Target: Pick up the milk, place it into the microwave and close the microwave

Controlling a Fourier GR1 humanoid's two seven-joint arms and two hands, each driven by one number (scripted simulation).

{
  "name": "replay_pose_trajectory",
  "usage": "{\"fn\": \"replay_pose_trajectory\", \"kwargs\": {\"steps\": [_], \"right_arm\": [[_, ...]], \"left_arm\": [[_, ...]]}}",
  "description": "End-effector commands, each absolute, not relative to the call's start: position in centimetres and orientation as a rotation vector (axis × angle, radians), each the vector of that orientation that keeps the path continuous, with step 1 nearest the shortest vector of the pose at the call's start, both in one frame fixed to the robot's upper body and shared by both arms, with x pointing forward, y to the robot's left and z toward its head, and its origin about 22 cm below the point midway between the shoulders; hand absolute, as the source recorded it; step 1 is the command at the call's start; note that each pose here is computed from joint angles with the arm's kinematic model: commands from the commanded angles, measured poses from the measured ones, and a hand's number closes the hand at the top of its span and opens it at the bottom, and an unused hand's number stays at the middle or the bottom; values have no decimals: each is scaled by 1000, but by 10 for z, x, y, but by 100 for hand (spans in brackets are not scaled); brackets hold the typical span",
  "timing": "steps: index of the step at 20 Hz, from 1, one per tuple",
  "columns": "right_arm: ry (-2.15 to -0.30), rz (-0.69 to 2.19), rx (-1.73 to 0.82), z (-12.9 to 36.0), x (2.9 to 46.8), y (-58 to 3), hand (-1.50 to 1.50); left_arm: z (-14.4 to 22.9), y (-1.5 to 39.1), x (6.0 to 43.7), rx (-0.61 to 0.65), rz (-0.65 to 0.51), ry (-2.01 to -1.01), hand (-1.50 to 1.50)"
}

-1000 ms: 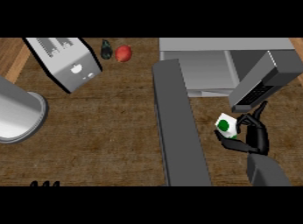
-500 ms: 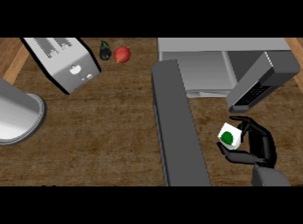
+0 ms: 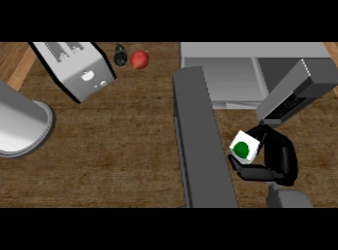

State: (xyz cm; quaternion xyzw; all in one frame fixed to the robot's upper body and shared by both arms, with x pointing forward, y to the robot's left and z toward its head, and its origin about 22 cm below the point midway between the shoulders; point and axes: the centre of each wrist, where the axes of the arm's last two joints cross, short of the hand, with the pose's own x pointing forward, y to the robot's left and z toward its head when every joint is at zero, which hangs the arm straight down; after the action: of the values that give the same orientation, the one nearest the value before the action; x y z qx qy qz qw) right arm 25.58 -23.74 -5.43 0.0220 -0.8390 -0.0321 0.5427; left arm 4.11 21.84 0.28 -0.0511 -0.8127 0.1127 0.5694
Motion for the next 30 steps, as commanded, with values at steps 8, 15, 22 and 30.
{"fn": "replay_pose_trajectory", "kwargs": {"steps": [8,15,22,30], "right_arm": [[-1958,16,-64,-20,313,-192,150],[-1861,45,-193,-55,336,-185,150],[-1813,16,-224,-54,368,-180,150],[-1802,132,-432,-48,386,-205,150]], "left_arm": [[13,250,47,-98,289,-1911,-150],[0,246,36,-123,256,-1886,-150],[-3,239,25,-99,261,-1893,-150],[-6,247,41,-155,219,-1894,-150]]}}
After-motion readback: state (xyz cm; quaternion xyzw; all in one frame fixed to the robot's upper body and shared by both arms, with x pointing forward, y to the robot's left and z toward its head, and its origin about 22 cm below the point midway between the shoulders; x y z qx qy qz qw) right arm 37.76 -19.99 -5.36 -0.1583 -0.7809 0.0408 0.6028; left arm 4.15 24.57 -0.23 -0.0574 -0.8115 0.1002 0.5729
